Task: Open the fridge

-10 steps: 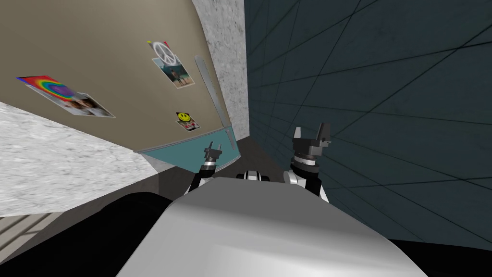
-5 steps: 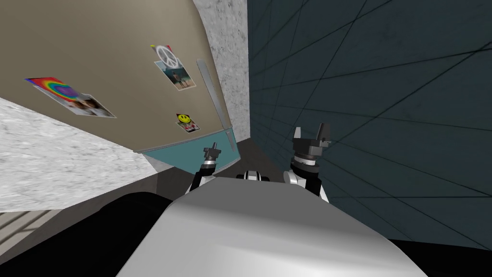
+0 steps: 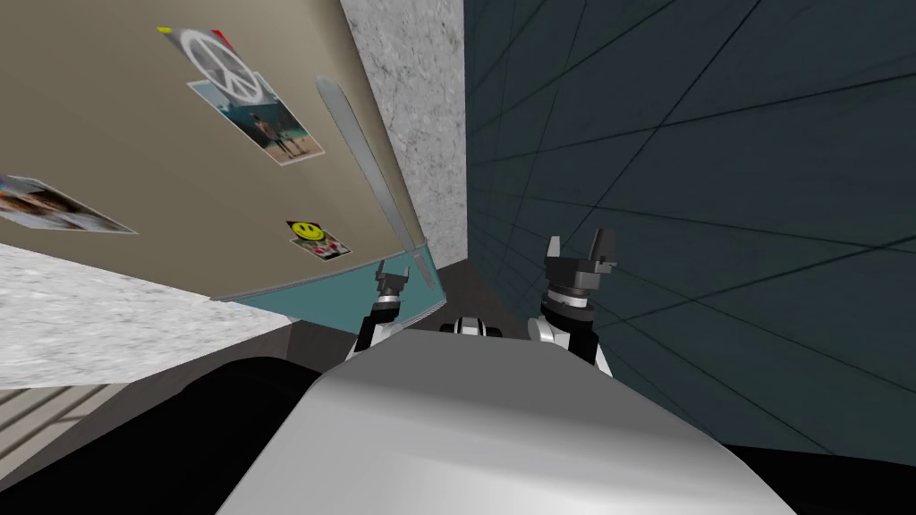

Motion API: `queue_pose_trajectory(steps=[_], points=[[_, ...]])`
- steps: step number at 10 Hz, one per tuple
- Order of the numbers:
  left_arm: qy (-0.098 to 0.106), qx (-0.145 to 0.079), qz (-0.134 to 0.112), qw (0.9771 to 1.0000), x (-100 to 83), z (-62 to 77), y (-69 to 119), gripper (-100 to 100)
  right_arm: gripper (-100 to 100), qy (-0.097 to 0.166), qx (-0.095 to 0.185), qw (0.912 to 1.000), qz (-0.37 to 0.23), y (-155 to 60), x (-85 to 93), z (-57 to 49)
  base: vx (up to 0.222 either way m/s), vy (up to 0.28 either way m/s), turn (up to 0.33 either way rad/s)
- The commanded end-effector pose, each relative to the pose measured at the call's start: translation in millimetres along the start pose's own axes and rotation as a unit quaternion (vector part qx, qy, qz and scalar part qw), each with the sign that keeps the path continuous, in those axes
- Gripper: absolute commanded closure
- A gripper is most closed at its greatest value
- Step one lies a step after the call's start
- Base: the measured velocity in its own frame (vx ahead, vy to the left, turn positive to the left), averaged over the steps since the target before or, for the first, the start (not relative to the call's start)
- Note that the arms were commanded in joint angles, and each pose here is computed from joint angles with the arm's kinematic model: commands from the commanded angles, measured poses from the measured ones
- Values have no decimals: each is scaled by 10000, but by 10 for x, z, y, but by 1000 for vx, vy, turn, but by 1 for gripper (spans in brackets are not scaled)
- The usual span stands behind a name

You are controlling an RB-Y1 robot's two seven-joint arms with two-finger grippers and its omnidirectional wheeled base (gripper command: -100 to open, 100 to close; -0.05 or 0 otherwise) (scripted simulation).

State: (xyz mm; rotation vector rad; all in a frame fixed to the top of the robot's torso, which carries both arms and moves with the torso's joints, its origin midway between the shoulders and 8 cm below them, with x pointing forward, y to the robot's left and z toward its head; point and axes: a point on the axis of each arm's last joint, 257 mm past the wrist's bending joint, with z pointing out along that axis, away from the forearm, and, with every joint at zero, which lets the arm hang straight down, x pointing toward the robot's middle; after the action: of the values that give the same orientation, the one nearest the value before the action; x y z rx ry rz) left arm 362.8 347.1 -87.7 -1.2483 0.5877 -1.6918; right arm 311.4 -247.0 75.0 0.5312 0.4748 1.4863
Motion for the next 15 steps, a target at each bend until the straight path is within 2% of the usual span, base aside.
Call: queue_pose_trajectory(steps=[1,3,4,7,8,9,11,12,13,15], points=[[-197,103,74,9997,-140,39,-50,-100,0,0,0,10000,0,0,0,0,219,-77,102],[-348,181,118,9992,-245,67,-88,-100,0,0,0,10000,0,0,0,0,266,-64,83],[-301,160,101,9994,-218,56,-78,-100,0,0,0,10000,0,0,0,0,136,-21,20],[-277,148,110,9994,-153,46,-236,-100,0,1,-1,10000,0,0,0,1,96,-1,22],[-281,159,109,9994,-160,45,-209,-100,0,1,-1,10000,1,0,0,1,43,3,4],[-296,157,108,9994,-193,52,-149,100,0,1,-1,10000,1,0,1,1,-62,10,-14],[-296,170,106,9994,-201,59,-152,100,0,1,-2,10000,1,0,1,2,-80,8,-23],[-93,51,29,9999,-60,51,-97,100,0,1,-2,10000,1,0,1,1,-246,71,-121],[-93,51,29,9999,-60,51,-97,100,0,1,-3,10000,2,0,1,3,-312,123,-162],[112,-59,-51,9999,87,38,-56,100,0,1,-3,10000,2,0,1,2,-293,82,-125]])
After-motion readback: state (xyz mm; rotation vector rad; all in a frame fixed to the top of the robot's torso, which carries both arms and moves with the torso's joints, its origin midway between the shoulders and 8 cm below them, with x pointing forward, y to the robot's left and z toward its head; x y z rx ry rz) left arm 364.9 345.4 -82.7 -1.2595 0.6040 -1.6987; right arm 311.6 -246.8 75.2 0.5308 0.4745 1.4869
